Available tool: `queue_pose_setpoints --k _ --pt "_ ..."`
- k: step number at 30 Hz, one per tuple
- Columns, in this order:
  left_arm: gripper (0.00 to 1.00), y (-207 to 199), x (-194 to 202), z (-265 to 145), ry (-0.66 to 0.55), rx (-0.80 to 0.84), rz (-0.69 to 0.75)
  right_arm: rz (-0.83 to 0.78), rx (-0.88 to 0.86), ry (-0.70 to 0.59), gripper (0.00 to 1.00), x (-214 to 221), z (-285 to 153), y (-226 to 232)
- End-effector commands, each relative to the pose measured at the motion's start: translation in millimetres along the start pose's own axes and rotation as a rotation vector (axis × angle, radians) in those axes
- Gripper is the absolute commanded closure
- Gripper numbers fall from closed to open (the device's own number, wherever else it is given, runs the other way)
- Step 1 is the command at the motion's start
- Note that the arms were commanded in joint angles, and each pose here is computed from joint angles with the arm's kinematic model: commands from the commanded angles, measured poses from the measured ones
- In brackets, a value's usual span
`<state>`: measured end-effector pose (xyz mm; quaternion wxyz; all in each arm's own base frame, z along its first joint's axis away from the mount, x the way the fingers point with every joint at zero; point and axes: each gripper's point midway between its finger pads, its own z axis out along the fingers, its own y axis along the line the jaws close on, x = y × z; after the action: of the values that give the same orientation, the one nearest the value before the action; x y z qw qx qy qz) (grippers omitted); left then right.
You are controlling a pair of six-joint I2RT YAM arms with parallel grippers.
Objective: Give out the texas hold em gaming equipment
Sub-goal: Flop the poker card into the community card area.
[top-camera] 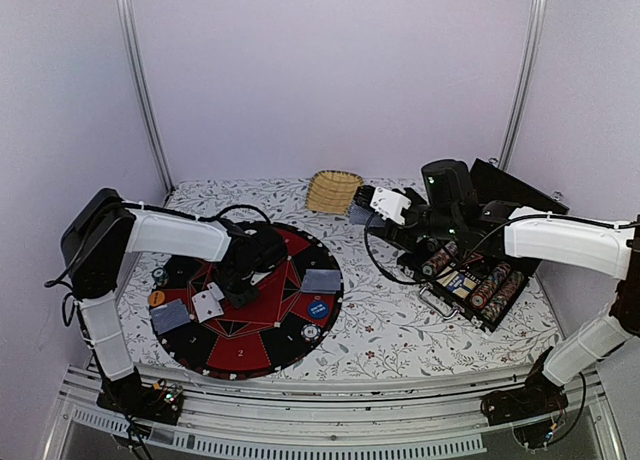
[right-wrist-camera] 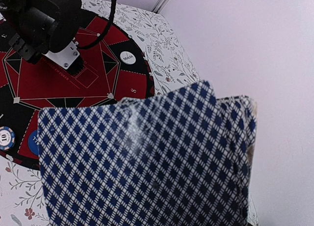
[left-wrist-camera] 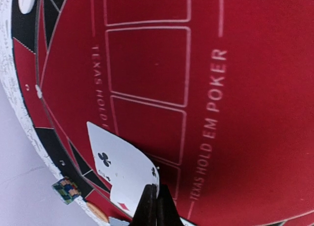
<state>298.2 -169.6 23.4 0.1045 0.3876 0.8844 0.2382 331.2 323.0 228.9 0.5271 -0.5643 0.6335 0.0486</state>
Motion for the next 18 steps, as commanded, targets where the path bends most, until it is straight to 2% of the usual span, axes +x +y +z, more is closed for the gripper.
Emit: queue_pose_setpoints --k 1,14,18 --pt "1.00 -18 5 -6 -0.006 0.084 -0.007 0.001 0.015 -0.039 0.47 -10 -9 -6" --pt "1.00 -26 -6 -22 -0.073 0.099 0.022 0.002 0.007 -0.033 0.47 -7 -8 -4" --pt "1.00 -30 5 -21 -0.036 0.119 0.026 0.002 0.011 -0.041 0.47 -10 -9 -5"
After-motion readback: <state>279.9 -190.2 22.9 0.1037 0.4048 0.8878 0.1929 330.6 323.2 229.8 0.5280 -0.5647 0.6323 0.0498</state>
